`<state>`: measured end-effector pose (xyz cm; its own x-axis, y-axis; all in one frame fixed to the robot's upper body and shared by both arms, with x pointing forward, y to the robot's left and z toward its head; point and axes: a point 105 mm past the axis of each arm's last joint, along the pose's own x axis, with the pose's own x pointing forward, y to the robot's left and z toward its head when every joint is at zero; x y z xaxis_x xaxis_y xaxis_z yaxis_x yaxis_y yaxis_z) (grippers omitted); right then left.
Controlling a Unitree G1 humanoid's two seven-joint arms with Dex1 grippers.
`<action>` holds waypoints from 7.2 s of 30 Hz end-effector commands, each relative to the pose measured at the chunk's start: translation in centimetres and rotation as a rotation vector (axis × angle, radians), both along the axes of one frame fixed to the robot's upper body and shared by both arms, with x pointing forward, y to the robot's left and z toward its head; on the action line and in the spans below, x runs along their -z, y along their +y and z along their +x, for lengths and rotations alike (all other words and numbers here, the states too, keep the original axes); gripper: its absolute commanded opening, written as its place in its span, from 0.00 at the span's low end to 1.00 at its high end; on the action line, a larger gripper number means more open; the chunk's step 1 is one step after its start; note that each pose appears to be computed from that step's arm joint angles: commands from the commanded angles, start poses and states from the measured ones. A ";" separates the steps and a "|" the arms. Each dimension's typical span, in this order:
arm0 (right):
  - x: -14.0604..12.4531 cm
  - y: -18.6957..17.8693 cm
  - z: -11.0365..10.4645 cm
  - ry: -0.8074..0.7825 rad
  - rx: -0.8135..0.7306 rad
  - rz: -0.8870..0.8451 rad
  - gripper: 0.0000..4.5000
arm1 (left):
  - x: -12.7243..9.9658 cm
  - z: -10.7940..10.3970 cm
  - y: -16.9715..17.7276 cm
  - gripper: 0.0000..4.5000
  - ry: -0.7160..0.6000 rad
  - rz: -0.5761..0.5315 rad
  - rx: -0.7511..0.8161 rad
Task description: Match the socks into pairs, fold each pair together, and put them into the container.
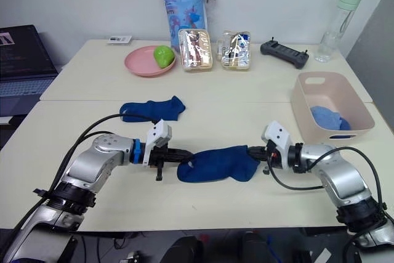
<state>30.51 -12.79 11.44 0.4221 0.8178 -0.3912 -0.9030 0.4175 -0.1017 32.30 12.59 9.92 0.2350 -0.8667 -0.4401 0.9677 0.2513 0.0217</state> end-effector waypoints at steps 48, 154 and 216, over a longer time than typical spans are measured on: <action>1.0 -1.8 -2.8 -0.161 0.071 -0.012 0.00 | 1.5 -2.7 3.2 0.00 -0.130 -0.064 -0.117; -6.9 4.3 -0.4 -0.327 0.202 0.135 1.00 | -0.1 10.4 6.0 0.66 -0.376 -0.089 -0.775; 0.3 3.1 -1.9 -0.453 -0.117 -0.376 1.00 | 0.7 4.4 -0.1 0.99 -0.678 0.248 0.090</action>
<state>28.37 -9.74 10.21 0.5151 0.7031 -0.4901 -0.8020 0.1938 -0.5650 36.55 12.78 10.37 0.4579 -0.8075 -0.3718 0.7309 0.1039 0.6746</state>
